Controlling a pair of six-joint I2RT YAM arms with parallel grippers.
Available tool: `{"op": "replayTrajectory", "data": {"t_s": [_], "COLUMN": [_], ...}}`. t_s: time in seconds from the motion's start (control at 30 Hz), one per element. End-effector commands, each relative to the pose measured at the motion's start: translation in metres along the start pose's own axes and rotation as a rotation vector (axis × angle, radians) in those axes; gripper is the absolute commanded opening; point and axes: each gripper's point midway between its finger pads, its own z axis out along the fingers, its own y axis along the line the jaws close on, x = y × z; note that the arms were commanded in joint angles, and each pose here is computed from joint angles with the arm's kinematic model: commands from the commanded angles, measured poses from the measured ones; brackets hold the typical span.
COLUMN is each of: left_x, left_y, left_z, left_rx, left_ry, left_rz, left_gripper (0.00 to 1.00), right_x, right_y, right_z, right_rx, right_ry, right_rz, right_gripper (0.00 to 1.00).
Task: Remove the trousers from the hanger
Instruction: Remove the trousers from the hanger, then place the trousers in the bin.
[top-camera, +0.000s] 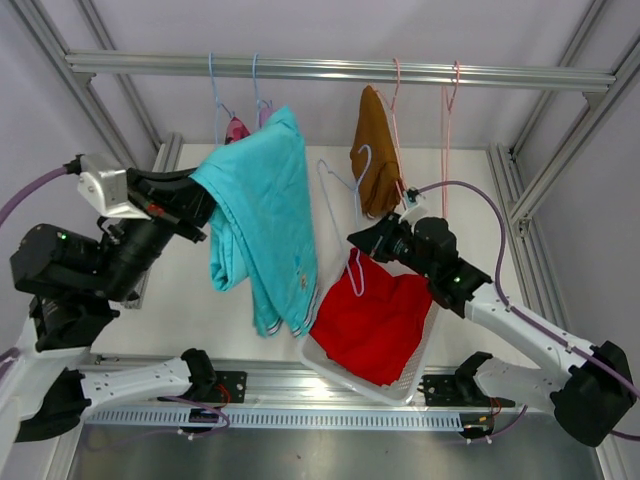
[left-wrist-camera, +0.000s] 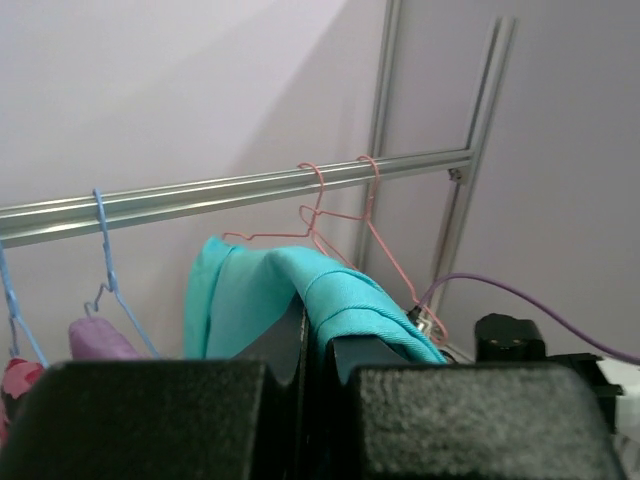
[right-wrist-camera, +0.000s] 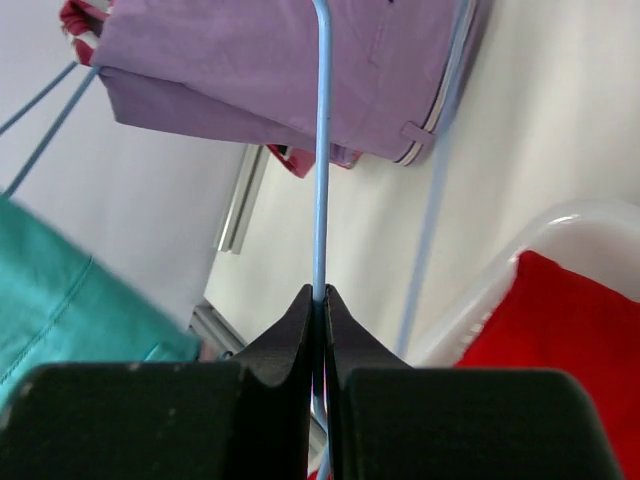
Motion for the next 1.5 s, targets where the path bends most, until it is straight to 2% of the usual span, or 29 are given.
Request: {"op": "replayTrajectory", "data": {"t_s": [0.0, 0.2, 0.23, 0.3, 0.33, 0.37, 0.53, 0.73, 1.17, 1.47], "left_x": [-0.04, -0.015, 0.002, 0.004, 0.006, 0.027, 0.057, 0.082, 0.118, 0.107], "left_y": [-0.008, -0.014, -0.015, -0.013, -0.013, -0.015, -0.016, -0.025, -0.059, -0.081], "left_z": [-0.014, -0.022, -0.021, -0.028, -0.03, -0.029, -0.037, -0.027, 0.002, 0.011], "left_rx": [0.061, 0.095, 0.096, 0.094, 0.093, 0.092, 0.093, 0.104, 0.176, 0.224], "left_ry": [-0.089, -0.02, 0.012, 0.006, 0.004, 0.046, 0.071, 0.112, 0.213, 0.207], "left_rz": [-0.105, -0.115, -0.111, -0.126, -0.131, -0.127, -0.172, -0.202, -0.235, -0.219], "left_gripper": [0.01, 0.01, 0.01, 0.01, 0.01, 0.01, 0.01, 0.01, 0.01, 0.01], "right_x": [-0.007, -0.024, -0.029, -0.036, -0.047, -0.051, -0.083, -0.099, -0.095, -0.095], "right_y": [-0.007, 0.005, 0.01, 0.017, 0.029, 0.034, 0.068, 0.084, 0.071, 0.065], "right_z": [-0.009, -0.035, -0.04, -0.055, -0.063, -0.069, -0.114, -0.144, -0.155, -0.155], "right_rx": [0.028, 0.031, 0.026, 0.025, 0.011, 0.007, -0.027, -0.031, -0.002, 0.015], "right_ry": [-0.03, -0.054, -0.063, -0.074, -0.101, -0.112, -0.2, -0.251, -0.268, -0.269], "right_rz": [-0.035, -0.108, -0.122, -0.159, -0.174, -0.186, -0.25, -0.288, -0.295, -0.302], "right_gripper": [0.0, 0.0, 0.0, 0.0, 0.0, 0.0, 0.0, 0.0, 0.0, 0.0]}}
